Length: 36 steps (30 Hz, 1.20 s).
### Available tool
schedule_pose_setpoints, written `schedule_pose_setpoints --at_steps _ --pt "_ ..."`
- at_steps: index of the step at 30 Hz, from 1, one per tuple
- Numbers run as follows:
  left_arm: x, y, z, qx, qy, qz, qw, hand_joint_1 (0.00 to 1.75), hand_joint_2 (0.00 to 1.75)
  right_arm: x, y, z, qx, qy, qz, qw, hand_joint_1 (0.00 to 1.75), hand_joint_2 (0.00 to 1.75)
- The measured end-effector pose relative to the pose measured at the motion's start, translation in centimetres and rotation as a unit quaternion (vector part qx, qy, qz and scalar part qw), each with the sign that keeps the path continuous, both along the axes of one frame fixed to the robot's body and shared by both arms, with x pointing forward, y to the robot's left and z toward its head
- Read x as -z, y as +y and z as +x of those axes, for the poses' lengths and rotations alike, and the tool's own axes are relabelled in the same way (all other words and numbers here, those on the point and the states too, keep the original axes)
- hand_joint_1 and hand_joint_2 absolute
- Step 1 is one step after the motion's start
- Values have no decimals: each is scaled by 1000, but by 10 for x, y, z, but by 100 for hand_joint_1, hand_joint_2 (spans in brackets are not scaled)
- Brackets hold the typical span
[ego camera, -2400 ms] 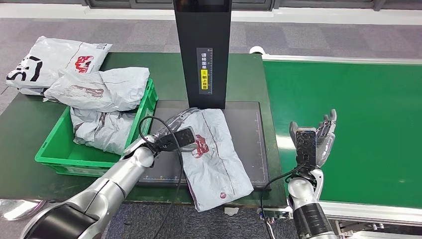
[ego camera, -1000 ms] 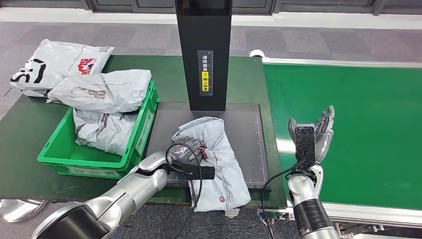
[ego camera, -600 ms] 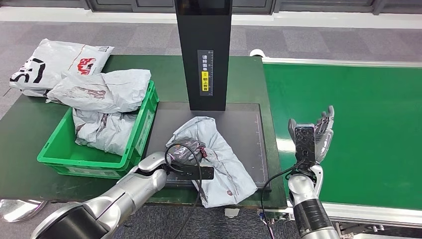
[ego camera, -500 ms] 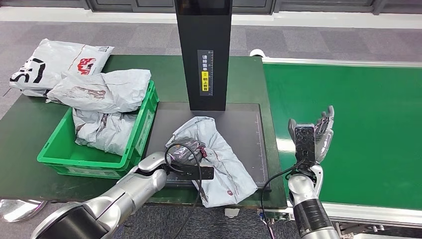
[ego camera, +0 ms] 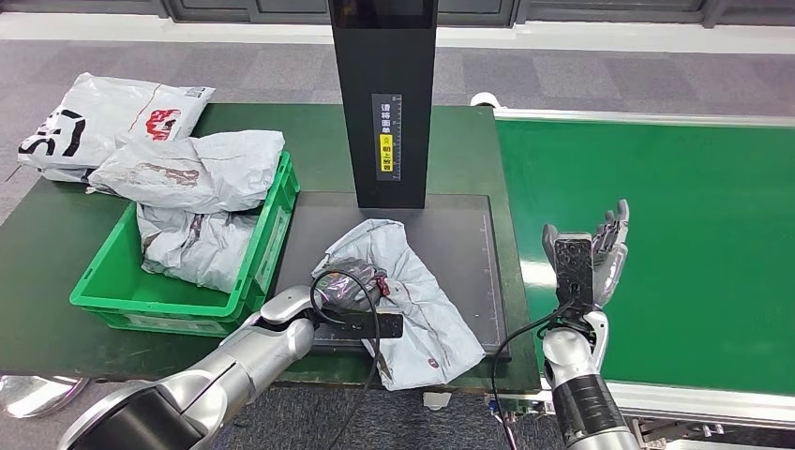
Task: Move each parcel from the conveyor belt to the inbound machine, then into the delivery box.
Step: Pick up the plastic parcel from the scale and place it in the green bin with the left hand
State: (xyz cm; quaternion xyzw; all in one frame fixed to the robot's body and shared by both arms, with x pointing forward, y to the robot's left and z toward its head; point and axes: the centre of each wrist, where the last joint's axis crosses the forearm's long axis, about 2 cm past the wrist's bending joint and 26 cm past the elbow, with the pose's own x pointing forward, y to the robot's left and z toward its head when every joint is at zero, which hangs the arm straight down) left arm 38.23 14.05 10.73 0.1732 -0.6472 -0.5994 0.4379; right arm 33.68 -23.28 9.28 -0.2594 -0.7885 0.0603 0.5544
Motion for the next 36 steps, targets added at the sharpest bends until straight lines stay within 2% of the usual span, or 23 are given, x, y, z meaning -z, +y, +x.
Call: schedule_pose_setpoints --at_steps 12,14,16,18,19,21,23,27,36 --pt "0 0 0 0 0 0 1000 175 175 0 0 0 0 0 0 1000 0 175" --pt "-1 -1 0 -4 -18 3 1000 175 175 0 0 0 0 0 0 1000 0 175" --pt "-14 5 6 -23 -103 -1 994 175 175 1 0 -1 3 0 -1 1000 0 175" --pt "-46 24 24 -74 -211 -36 974 175 175 4 0 -4 7 0 -2 1000 0 175" --pt "-65 37 36 -107 -246 -61 962 175 175 5 0 -5 8 2 -2 1000 0 175" --pt "-101 64 54 -164 -286 -100 939 175 175 7 0 -8 9 4 -2 1000 0 175" --pt "-118 82 60 -195 -312 -118 922 175 175 9 1 -9 10 6 -1 1000 0 175" --pt "-128 95 62 -219 -339 -136 905 175 175 7 1 -7 11 4 0 1000 0 175" --pt "-131 108 61 -260 -369 -128 883 175 175 7 3 -7 11 5 3 1000 0 175"
